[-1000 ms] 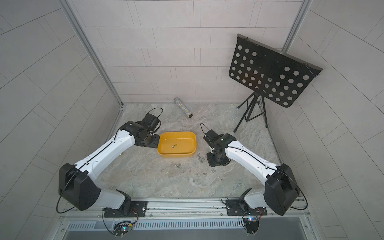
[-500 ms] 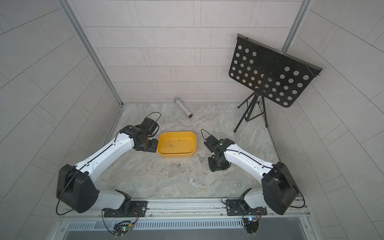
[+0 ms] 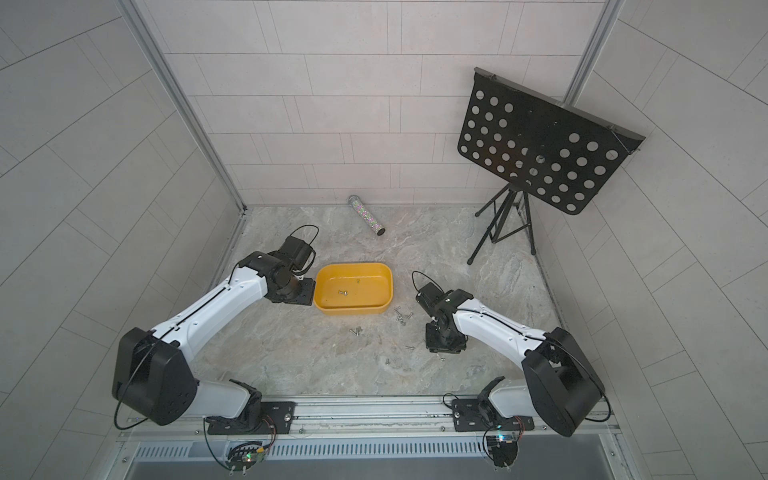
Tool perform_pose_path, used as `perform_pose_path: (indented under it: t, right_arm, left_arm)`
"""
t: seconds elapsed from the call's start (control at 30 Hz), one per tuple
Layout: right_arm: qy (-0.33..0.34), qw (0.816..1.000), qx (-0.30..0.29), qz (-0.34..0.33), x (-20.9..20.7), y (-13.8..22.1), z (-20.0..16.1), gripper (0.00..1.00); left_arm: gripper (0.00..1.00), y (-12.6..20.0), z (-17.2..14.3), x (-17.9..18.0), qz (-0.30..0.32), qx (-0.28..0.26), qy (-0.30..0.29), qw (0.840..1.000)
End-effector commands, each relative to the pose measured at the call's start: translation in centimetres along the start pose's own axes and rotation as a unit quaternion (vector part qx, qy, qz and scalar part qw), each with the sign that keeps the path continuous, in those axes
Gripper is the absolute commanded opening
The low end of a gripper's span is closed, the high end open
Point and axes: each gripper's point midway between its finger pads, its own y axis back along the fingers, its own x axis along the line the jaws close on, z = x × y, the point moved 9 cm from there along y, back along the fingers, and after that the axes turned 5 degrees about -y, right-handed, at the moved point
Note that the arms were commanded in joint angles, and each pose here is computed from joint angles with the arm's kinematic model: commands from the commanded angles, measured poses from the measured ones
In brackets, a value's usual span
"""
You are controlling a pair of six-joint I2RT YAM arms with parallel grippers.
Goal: Put the screws on the desktop into the storage box
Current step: Pick up the screw from the center of the board.
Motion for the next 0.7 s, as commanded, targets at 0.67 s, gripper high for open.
perform_pose_path:
  t: [0.67]
  right_arm:
    - [-0.078, 0.997, -0.01, -0.008, -1.3, -2.0, -1.2, 0.36]
  left_arm:
    - [0.64, -0.3, -0.4, 0.2, -0.01, 0.003, 0.0, 1.0]
